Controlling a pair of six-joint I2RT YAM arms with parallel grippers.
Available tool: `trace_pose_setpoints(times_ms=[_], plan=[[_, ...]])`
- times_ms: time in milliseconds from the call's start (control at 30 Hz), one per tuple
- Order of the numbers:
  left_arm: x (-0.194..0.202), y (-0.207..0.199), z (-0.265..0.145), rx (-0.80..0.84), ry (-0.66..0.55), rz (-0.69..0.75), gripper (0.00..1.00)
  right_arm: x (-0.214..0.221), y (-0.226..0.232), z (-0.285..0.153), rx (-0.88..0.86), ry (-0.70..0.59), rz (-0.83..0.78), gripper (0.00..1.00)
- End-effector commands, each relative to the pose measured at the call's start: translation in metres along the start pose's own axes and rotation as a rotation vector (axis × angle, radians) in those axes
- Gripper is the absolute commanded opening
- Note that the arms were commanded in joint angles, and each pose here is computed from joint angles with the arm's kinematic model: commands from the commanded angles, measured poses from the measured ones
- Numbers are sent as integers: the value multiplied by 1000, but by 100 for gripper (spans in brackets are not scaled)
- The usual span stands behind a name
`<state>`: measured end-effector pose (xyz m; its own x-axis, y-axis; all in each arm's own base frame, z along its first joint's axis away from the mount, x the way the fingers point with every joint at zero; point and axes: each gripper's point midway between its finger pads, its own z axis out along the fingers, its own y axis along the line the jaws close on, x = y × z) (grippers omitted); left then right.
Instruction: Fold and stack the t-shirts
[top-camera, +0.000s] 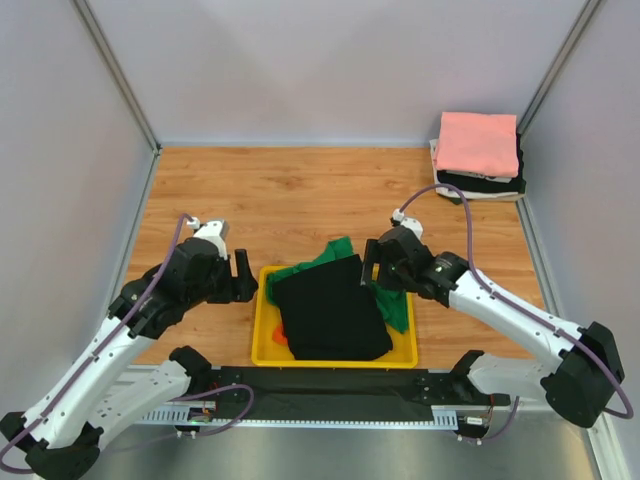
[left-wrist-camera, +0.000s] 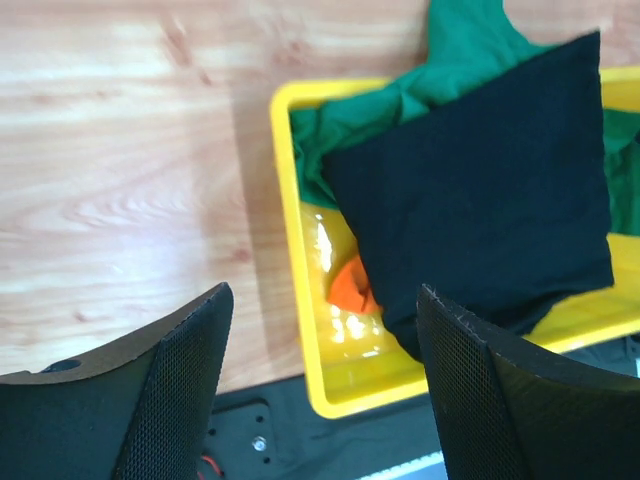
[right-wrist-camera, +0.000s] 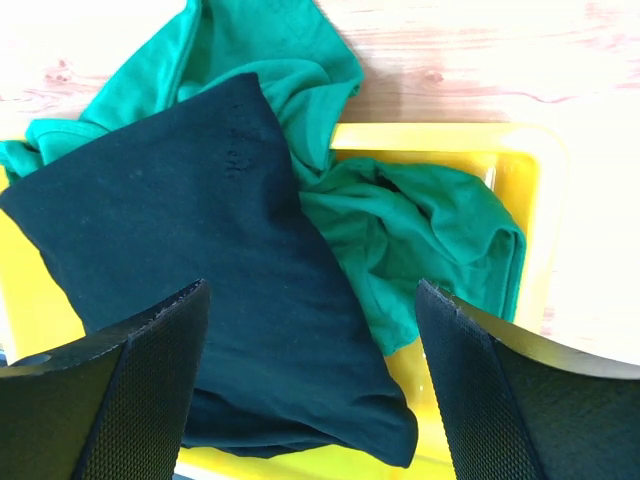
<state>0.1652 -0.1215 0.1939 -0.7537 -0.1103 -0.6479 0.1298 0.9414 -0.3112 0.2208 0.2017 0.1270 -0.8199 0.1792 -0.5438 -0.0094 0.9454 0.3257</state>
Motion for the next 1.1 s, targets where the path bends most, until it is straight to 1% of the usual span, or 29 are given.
trace_pose_setpoints(times_ms=[0, 100, 133, 267, 400, 467, 533, 567, 600, 667, 700, 733, 800, 833, 900, 933, 967, 1000, 1033, 1067], plan=[[-23, 14, -9, -91, -56, 120, 81, -17, 21, -6, -64, -40, -15, 84], [-32, 19, -9, -114, -93, 170, 80, -14, 26, 2, -64, -14, -32, 84], [-28, 21, -4, -116, -87, 195, 80, -13, 27, 7, -55, -1, -38, 84], [-31, 19, -7, -85, -137, 188, 80, -5, 31, 25, -39, 40, -63, 82], [-32, 22, -8, -99, -148, 180, 79, 2, 41, 45, -47, 80, -77, 77], [-31, 24, -8, -104, -149, 176, 79, 1, 50, 48, -58, 86, -93, 72], [-32, 24, -8, -110, -150, 174, 79, 5, 54, 55, -53, 101, -114, 59], [-32, 25, -8, -111, -150, 174, 79, 6, 56, 56, -50, 104, -121, 47], [-31, 25, -8, -112, -151, 173, 78, 3, 59, 56, -46, 99, -121, 27], [-32, 27, -9, -120, -155, 169, 78, 0, 65, 53, -44, 82, -135, 14], [-32, 27, -9, -120, -161, 165, 78, -4, 71, 47, -43, 80, -143, 2], [-32, 27, -9, -124, -159, 166, 78, -10, 75, 42, -43, 66, -152, 0], [-32, 28, -9, -126, -160, 166, 78, -18, 82, 26, -31, 48, -213, 0], [-33, 28, -10, -127, -164, 163, 78, -47, 106, 2, -70, -26, -215, 0], [-33, 29, -10, -131, -165, 162, 78, -74, 114, -37, -53, -72, -264, 0], [-33, 29, -11, -131, -169, 160, 78, -116, 138, -78, -109, -196, -253, 0], [-33, 30, -11, -133, -169, 159, 78, -138, 147, -105, -137, -262, -249, 0], [-33, 30, -11, -134, -173, 155, 78, -154, 146, -127, -133, -312, -280, 0], [-34, 31, -12, -136, -178, 155, 78, -186, 155, -169, -182, -422, -249, 0], [-33, 31, -12, -139, -178, 155, 78, -200, 149, -184, -157, -486, -243, 0]])
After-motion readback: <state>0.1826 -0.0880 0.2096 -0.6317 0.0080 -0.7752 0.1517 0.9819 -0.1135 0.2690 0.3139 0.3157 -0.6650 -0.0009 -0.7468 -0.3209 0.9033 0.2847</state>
